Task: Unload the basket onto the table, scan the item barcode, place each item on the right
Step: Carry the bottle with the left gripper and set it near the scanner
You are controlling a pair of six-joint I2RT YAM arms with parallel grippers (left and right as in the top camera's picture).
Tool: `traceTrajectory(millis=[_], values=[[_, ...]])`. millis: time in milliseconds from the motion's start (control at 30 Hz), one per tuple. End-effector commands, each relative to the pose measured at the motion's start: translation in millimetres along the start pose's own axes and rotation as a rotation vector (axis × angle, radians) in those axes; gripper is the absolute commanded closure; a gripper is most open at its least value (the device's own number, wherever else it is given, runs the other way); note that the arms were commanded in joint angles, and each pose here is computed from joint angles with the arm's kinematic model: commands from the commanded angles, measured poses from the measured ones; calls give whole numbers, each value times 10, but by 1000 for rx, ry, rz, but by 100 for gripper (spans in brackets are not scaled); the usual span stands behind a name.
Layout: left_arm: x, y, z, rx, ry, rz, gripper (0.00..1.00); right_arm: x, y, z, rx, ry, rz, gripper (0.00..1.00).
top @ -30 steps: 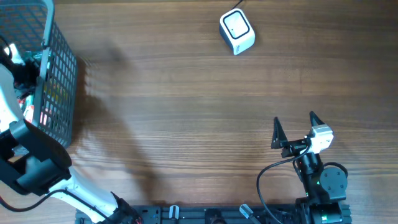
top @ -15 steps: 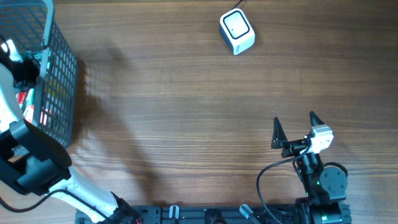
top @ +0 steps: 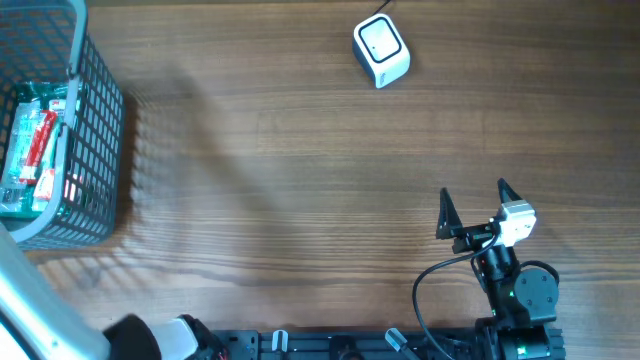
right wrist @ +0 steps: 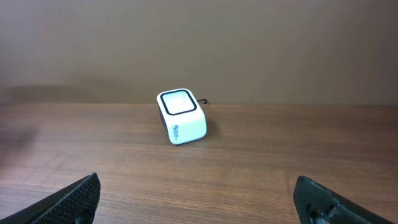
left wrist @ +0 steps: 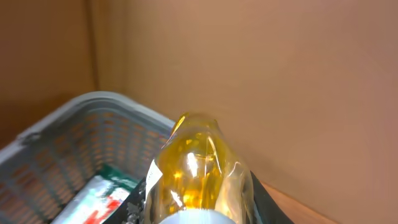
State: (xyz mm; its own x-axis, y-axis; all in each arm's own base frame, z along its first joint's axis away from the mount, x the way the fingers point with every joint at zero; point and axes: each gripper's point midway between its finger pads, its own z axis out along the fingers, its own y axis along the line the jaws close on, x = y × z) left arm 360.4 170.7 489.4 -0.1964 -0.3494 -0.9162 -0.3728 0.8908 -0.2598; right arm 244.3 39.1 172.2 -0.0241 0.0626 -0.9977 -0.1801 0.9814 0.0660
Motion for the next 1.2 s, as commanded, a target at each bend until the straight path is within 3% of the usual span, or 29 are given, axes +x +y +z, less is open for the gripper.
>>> traceTrajectory(millis=[0, 133, 233, 433, 633, 833, 900, 1167], values=[[64, -601, -321, 165, 7, 18, 76, -11, -25, -2, 13, -6, -11, 0], [490, -1251, -597, 337, 140, 73, 77, -11, -25, -2, 13, -6, -11, 0], [1026, -1666, -715, 430, 324, 139, 78, -11, -25, -2, 13, -6, -11, 0], [2048, -2257, -754, 505, 650, 322, 79, -10, -25, -2, 13, -5, -11, 0], [3016, -2825, -743, 546, 864, 528, 78, -10, -25, -2, 13, -5, -11, 0], [3948, -3224, -809, 562, 1009, 710, 78, -10, -25, -2, 13, -5, -11, 0], [4114, -3319, -812, 563, 1017, 730, 78, -10, -25, -2, 13, -5, -11, 0], [4420, -3547, -623, 337, 921, 571, 76, -11, -25, -2, 13, -6, -11, 0]])
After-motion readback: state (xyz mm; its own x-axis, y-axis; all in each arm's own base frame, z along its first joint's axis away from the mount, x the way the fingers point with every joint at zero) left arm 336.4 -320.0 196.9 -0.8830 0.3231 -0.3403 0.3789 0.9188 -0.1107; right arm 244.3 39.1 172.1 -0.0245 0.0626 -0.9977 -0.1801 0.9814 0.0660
